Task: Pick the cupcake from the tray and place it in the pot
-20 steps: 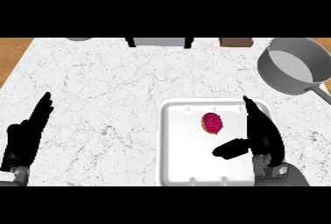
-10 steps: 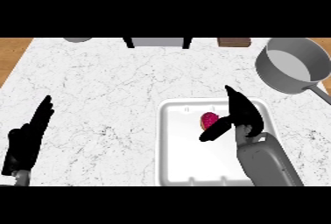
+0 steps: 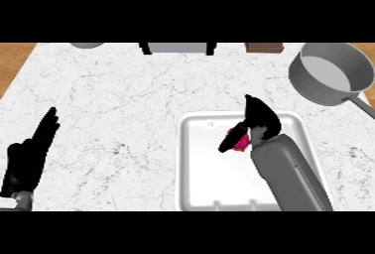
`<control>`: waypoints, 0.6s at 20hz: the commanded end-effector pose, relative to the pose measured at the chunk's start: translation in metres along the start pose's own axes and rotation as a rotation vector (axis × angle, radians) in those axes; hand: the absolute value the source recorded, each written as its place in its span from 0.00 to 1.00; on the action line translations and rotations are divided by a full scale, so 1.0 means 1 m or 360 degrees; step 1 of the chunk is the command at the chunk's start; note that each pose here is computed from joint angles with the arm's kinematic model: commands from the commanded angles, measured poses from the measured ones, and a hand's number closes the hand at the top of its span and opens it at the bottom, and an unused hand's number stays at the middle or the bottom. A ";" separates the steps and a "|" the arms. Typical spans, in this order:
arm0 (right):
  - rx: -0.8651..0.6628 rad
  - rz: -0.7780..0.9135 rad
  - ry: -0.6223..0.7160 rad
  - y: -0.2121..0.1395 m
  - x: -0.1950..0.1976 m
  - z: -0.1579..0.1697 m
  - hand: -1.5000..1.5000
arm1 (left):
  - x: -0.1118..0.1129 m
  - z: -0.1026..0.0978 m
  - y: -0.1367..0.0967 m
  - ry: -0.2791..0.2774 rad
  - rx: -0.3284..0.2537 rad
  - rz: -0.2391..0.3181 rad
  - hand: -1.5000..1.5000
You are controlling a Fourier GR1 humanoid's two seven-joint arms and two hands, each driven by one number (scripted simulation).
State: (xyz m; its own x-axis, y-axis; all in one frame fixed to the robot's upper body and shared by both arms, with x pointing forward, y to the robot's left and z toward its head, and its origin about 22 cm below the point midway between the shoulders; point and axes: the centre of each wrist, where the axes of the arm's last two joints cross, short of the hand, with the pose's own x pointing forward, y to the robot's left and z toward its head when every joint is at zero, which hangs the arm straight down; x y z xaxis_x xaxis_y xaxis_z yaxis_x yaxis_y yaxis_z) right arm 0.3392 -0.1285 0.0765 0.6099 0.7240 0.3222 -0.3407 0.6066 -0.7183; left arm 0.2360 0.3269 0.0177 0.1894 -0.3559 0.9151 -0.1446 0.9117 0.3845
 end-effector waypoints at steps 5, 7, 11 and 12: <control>0.0089 0.0095 0.0303 0.006 0.004 -0.008 0.00 | -0.002 -0.006 0.002 0.0032 0.0012 0.0018 0.50; 0.0087 0.0122 0.0333 0.030 0.005 -0.021 0.00 | -0.005 -0.006 0.016 0.0019 0.0005 0.0012 0.50; 0.0077 0.0137 0.0348 0.020 0.004 -0.029 0.00 | -0.004 0.006 0.010 0.0001 0.0000 -0.0001 0.50; 0.0110 0.0150 0.0345 0.036 -0.015 -0.042 0.00 | -0.003 0.002 0.012 0.0011 -0.0027 0.0031 0.50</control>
State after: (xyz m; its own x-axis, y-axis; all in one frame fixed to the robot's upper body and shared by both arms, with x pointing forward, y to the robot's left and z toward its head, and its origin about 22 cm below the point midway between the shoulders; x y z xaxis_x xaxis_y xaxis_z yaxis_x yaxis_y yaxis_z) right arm 0.3497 -0.1268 0.0423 0.6516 0.7232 0.2287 -0.4048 0.5865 -0.7015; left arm 0.2333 0.3347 0.0207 0.1938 -0.3471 0.9176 -0.1425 0.9154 0.3764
